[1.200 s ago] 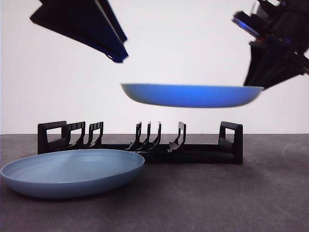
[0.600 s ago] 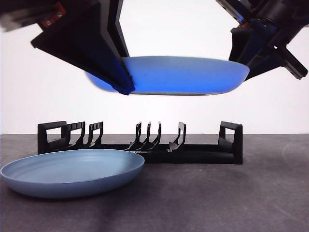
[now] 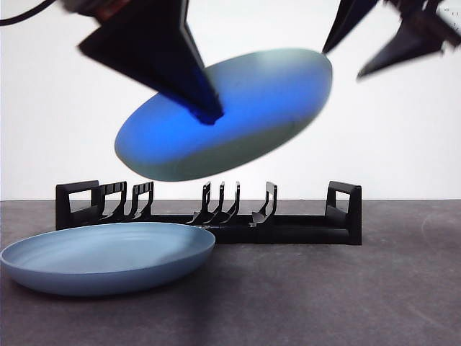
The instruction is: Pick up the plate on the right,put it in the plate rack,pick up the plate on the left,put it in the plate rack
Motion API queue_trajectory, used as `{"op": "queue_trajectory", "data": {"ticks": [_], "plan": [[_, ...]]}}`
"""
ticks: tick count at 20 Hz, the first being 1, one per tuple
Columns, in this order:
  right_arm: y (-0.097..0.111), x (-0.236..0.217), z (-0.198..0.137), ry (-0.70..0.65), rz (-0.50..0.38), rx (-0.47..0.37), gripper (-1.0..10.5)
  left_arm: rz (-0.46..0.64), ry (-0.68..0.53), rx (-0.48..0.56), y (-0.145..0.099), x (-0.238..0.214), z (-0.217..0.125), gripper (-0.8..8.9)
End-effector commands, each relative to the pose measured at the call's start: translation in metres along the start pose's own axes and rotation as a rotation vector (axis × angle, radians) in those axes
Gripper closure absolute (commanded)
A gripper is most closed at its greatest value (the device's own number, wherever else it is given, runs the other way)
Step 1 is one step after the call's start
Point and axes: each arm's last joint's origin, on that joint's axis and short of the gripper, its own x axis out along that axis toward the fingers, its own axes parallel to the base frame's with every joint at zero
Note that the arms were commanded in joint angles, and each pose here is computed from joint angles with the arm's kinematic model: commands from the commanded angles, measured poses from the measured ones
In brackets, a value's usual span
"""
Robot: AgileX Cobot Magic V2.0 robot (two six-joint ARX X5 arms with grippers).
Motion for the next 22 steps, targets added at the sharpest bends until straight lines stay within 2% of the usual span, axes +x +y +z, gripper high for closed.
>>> {"op": "queue_trajectory", "data": {"ticks": [1, 5, 7, 11, 17, 22], "plan": [[0.007, -0.024, 0.011, -0.163, -0.065, -0.027, 6.6, 0.087, -0.036, -0.217, 0.017, 0.001, -0.001, 8.21], [0.013, -0.054, 0.016, -0.313, -0.152, -0.044, 6.6, 0.165, -0.131, -0.463, 0.056, 0.003, -0.016, 8.22], [0.012, -0.058, 0.016, -0.330, -0.190, -0.040, 6.7, 0.153, -0.221, -0.576, 0.079, 0.001, -0.028, 8.22], [0.012, -0.057, 0.016, -0.324, -0.195, -0.045, 6.7, 0.133, -0.393, -0.771, 0.118, -0.010, -0.055, 8.22], [0.011, -0.055, 0.016, -0.315, -0.189, -0.044, 6.7, 0.162, -0.531, -0.933, 0.153, -0.024, -0.087, 8.22], [0.011, -0.054, 0.016, -0.313, -0.190, -0.044, 6.7, 0.184, -0.530, -1.011, 0.168, -0.018, -0.111, 8.22]]}}
